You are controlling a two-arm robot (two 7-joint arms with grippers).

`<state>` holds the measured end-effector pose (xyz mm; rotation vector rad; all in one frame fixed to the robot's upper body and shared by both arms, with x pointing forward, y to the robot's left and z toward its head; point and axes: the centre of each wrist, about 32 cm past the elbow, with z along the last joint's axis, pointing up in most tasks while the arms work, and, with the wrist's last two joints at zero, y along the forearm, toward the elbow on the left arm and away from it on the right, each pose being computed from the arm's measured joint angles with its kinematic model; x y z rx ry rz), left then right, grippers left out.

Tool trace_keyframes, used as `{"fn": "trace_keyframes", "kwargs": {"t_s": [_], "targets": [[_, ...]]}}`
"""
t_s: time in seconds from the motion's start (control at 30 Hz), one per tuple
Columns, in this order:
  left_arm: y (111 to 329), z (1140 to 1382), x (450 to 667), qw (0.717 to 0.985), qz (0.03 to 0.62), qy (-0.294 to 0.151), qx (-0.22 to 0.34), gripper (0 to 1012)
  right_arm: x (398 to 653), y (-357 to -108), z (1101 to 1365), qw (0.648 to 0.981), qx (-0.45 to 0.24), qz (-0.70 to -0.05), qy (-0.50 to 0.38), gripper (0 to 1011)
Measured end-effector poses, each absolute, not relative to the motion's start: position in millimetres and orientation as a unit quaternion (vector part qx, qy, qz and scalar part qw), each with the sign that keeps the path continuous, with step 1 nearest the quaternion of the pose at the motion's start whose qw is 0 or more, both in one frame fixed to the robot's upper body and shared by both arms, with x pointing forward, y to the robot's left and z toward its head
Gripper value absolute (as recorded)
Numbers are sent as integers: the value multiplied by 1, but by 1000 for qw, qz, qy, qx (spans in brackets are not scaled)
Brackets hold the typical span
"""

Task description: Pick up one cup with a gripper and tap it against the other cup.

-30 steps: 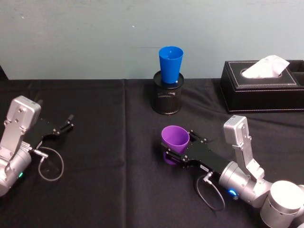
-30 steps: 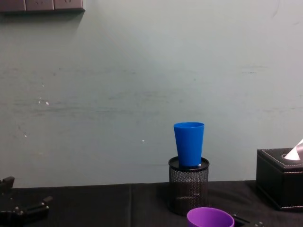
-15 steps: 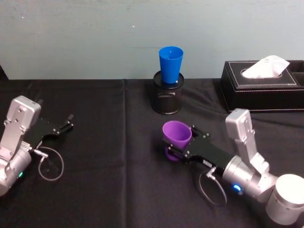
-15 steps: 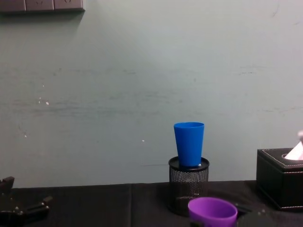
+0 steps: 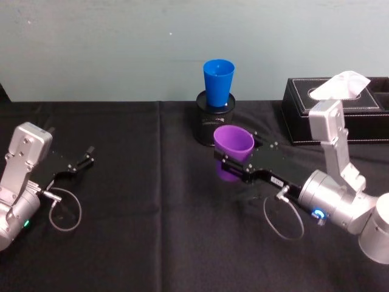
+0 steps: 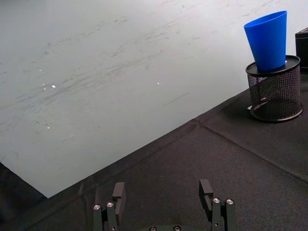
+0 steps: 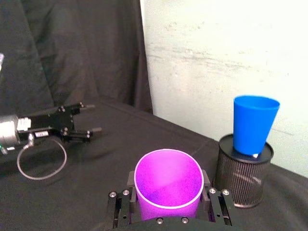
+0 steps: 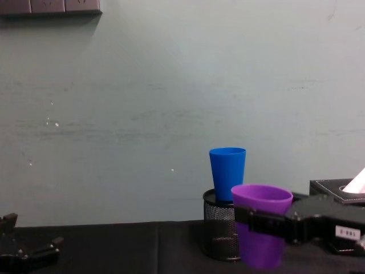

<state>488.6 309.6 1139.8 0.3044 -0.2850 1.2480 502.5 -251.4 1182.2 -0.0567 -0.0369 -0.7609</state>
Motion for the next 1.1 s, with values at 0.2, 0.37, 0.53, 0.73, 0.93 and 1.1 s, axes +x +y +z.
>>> {"fn": "trace_keyframes", "kwargs": {"t_s": [0.2, 0.37, 0.53, 0.73, 0.93, 1.1], "targets": [[310, 1140, 489, 791, 580, -132, 141, 1000, 505, -253, 1194, 930, -23, -367, -20, 730], [310, 1140, 489, 791, 580, -132, 141, 1000, 505, -253, 1194, 930, -23, -367, -20, 730], [310, 1140, 489, 791, 580, -132, 141, 1000, 505, -253, 1194, 930, -24, -367, -20, 730], [310, 1140, 489, 791, 580, -132, 142, 1000, 505, -253, 1194, 930, -23, -367, -20, 730], [310, 1140, 489, 791, 580, -132, 141, 1000, 505, -253, 1194, 930, -24, -367, -20, 730], [310, 1140, 489, 791, 580, -132, 141, 1000, 505, -253, 1194, 930, -24, -367, -20, 730]]}}
